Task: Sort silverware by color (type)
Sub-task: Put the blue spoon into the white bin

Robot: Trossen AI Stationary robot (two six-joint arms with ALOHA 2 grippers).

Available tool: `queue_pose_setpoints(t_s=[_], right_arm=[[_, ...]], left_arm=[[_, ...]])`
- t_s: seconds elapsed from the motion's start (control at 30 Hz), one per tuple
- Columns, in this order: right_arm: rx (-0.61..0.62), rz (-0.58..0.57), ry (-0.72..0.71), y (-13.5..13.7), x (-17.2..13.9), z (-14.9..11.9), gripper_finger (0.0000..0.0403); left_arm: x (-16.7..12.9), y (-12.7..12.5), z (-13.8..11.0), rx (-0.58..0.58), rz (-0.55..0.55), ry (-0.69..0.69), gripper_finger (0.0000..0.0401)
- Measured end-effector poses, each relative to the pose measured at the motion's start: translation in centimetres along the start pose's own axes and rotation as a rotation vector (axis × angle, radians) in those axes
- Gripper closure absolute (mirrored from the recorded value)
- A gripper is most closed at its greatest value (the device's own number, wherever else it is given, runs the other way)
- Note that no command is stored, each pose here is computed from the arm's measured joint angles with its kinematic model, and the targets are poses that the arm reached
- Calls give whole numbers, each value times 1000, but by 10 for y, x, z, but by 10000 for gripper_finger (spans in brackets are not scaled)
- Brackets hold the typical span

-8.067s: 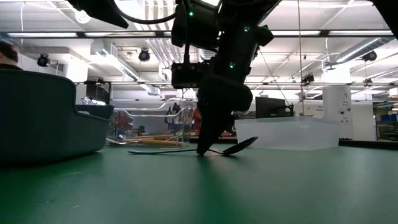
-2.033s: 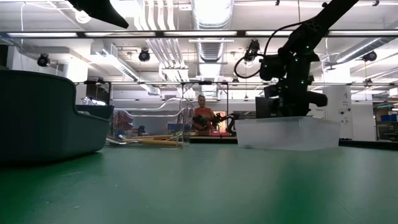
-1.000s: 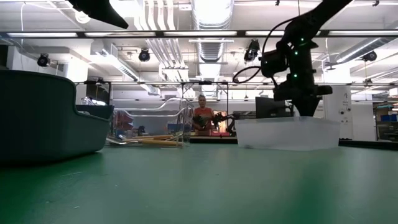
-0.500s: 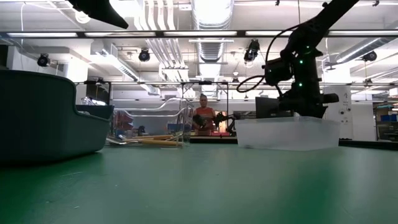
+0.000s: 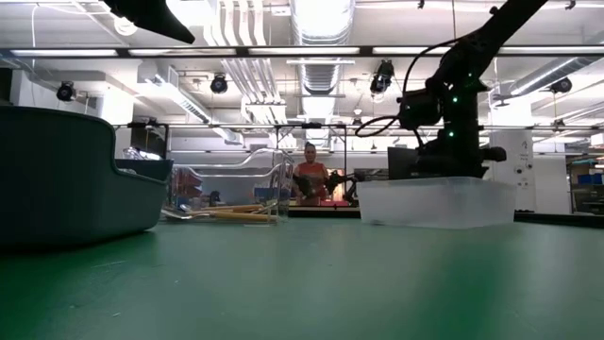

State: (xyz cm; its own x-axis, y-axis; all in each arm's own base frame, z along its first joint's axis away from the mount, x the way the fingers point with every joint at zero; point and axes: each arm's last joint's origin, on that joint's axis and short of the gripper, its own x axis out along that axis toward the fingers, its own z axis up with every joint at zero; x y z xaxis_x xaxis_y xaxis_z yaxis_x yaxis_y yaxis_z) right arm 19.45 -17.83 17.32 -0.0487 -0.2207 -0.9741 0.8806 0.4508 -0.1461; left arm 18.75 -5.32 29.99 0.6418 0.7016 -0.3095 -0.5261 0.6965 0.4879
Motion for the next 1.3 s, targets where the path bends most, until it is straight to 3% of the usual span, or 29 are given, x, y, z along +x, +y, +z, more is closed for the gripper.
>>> queue_pose_setpoints(t_s=[0.67,1.13,1.3], right_arm=[[-18,-7,71,-2,2,-8,390],[-21,-72,-104,-1,7,3,390],[-29,-11,-71,1,0,6,390]], left_arm=[[0,0,0,13,0,0,325],[0,0,0,15,0,0,325],[0,0,0,15,0,0,325]])
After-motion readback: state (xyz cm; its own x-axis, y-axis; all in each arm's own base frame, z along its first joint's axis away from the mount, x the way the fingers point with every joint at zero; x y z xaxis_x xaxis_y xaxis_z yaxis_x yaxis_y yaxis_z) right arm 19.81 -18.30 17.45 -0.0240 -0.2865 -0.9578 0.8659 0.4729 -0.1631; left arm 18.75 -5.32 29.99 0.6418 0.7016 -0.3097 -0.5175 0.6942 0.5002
